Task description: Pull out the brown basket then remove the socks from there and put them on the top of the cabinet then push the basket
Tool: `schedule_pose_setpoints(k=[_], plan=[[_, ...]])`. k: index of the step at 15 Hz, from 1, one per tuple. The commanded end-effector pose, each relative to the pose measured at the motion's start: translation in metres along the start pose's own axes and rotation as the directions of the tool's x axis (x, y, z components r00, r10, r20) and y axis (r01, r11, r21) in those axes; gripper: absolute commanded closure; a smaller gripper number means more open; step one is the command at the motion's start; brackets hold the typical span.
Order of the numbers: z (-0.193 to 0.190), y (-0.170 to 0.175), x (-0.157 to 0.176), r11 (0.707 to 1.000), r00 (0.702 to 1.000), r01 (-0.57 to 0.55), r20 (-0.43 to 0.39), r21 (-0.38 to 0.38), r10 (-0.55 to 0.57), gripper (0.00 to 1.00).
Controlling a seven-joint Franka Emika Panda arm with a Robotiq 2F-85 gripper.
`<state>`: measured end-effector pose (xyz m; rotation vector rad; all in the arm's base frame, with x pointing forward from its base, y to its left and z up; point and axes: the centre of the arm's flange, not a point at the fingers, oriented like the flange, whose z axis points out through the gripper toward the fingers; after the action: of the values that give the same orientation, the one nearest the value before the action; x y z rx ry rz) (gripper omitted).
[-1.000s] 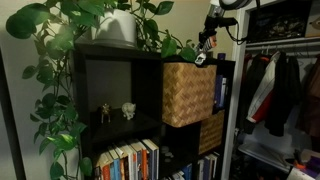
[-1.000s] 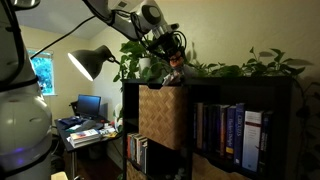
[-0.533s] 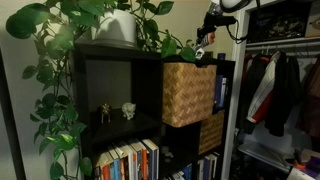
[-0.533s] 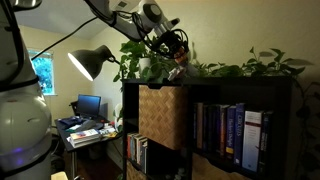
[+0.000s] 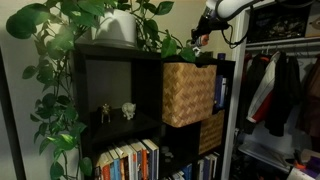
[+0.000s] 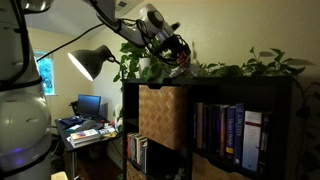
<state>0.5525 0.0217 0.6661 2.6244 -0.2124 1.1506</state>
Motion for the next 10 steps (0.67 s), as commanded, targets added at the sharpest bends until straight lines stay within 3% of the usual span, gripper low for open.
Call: schedule_pose_setpoints(k=[1, 6, 7, 8, 10], plan=[[0.023, -0.012, 0.009, 1.0, 0.997, -0.029, -0.067, -0.01, 0.028, 0.87], [0.051, -0.021, 0.005, 0.999, 0.991, -0.029, -0.128, -0.026, 0.026, 0.88], [0.054, -0.021, 0.004, 0.999, 0.991, -0.03, -0.132, -0.028, 0.026, 0.61], [0.058, -0.021, 0.001, 0.999, 0.99, -0.033, -0.137, -0.034, 0.028, 0.44], [0.063, -0.02, -0.003, 0.998, 0.99, -0.037, -0.141, -0.044, 0.031, 0.32]])
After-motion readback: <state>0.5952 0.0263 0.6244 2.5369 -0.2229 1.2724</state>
